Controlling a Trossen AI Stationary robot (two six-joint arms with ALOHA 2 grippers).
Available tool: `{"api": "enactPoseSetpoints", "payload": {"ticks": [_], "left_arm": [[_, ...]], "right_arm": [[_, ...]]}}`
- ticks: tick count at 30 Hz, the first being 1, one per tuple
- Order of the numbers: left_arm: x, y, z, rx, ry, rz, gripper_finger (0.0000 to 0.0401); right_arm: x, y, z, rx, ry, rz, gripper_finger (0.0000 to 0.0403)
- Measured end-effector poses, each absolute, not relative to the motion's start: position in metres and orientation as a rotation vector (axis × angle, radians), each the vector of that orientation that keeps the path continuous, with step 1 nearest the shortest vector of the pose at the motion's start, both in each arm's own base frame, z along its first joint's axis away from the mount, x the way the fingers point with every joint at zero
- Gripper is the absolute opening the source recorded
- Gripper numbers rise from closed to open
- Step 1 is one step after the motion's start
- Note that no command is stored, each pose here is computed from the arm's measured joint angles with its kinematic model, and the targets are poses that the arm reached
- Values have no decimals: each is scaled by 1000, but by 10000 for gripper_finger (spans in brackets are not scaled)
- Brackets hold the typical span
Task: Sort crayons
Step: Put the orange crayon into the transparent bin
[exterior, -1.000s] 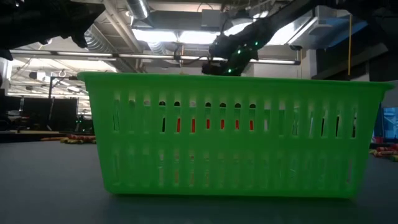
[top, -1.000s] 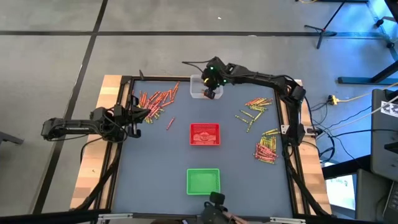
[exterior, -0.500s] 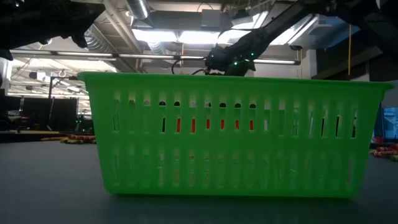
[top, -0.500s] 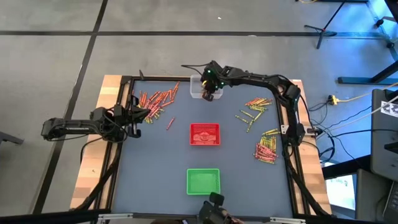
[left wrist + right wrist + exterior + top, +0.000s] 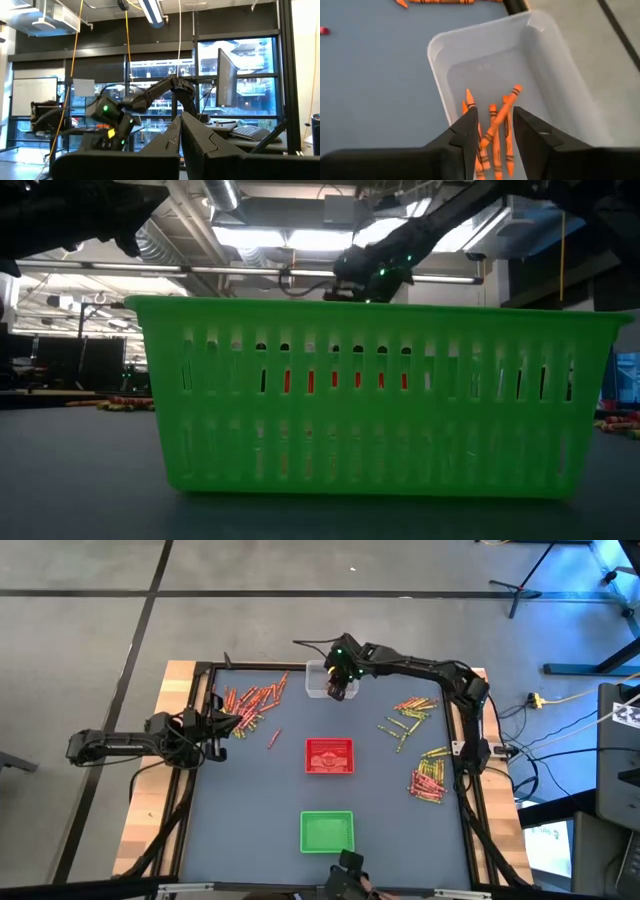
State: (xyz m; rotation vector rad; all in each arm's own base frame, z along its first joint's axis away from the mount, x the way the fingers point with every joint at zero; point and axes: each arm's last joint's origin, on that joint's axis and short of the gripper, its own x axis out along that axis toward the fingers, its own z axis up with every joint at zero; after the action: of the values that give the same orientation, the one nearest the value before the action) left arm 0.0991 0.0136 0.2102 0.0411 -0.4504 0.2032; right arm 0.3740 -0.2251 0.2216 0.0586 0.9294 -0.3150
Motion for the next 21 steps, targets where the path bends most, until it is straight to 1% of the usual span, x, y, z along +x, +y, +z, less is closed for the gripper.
{"api": "enactPoseSetpoints", "payload": {"ticks": [7,12,17,21], "left_arm": [[99,14,210,41,-450,203,0],[99,14,210,41,-450,203,0],[99,14,210,41,-450,203,0],[99,14,210,41,-450,203,0]], "right_arm": [[342,-208,273,22,982,-365,126],[315,-193,297,48,1057,-353,126],[300,-186,300,49,1177,-383,127],[291,-186,282,62,1274,-393,127]]}}
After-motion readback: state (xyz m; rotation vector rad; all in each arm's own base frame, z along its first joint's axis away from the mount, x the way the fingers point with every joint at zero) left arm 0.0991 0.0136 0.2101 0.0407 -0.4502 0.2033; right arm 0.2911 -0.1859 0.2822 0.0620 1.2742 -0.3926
